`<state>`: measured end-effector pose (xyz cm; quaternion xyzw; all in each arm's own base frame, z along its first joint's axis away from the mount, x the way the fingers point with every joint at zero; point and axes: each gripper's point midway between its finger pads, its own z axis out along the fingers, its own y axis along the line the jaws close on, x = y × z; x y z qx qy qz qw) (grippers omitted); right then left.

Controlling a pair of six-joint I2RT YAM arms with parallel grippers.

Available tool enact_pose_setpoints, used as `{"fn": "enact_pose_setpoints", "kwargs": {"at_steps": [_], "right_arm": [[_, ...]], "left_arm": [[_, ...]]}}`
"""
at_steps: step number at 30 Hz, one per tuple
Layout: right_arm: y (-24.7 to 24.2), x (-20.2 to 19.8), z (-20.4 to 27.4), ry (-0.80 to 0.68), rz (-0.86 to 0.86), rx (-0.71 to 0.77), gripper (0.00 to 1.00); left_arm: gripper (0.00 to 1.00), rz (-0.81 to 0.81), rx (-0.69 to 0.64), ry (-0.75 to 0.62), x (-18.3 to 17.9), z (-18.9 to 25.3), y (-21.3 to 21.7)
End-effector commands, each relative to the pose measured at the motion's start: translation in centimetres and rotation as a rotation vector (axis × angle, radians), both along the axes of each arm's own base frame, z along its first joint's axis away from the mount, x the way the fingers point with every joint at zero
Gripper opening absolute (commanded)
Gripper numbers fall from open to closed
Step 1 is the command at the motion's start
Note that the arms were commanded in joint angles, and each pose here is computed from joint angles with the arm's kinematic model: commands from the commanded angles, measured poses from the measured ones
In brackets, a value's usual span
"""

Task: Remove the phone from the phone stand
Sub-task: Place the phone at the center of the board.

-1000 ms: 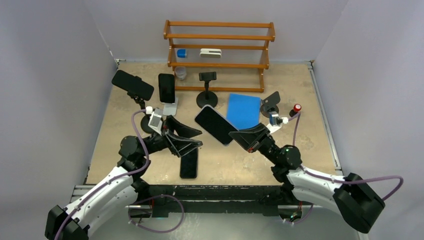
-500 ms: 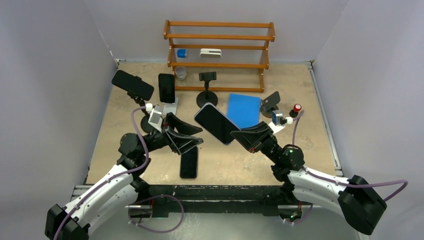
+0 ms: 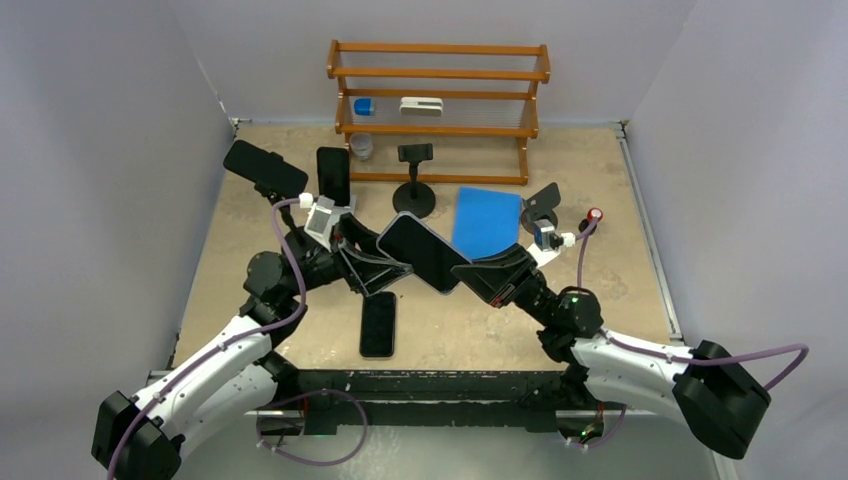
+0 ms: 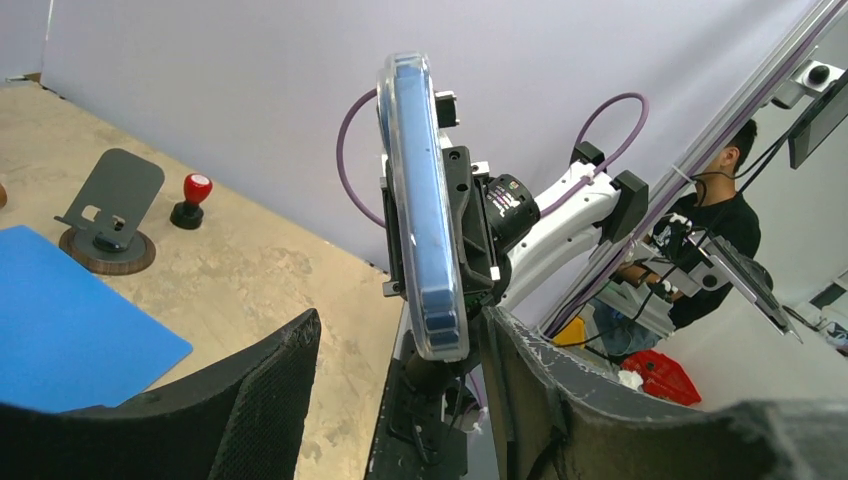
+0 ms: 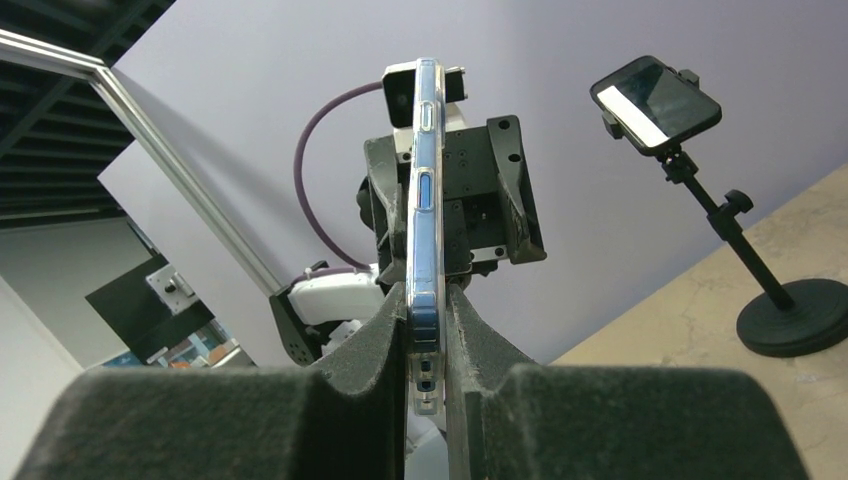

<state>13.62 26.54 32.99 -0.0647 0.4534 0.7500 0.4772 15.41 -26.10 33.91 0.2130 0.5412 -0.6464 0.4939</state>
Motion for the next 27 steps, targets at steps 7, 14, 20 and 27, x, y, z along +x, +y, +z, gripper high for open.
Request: {"fn": "enact_pose_setpoints", "kwargs": {"at_steps": [7,14,20,27], "right_arm": [[-0.9,-0.8,5.0,-0.119,-0.058,0.124,0.00],[-0.4,0.0,4.7,-0.100,-0.109,0.089,0.00],[0.0,0.1,4.6,-0.094,-0.105,0.083,0.00],[0.6,0.3,4.2,-0.085,-0.117,0.058,0.00]], "left_arm": [[0.54,0.032,-0.073,-0.009,0.5,3.2,0.4],[0.41,0.034,-0.083,0.025,0.6,3.3,0.5],[0.34,0.007,-0.089,0.041,0.3,3.3,0.3],[0.26,0.004,-0.092,0.044,0.1,3.2,0.4]]}}
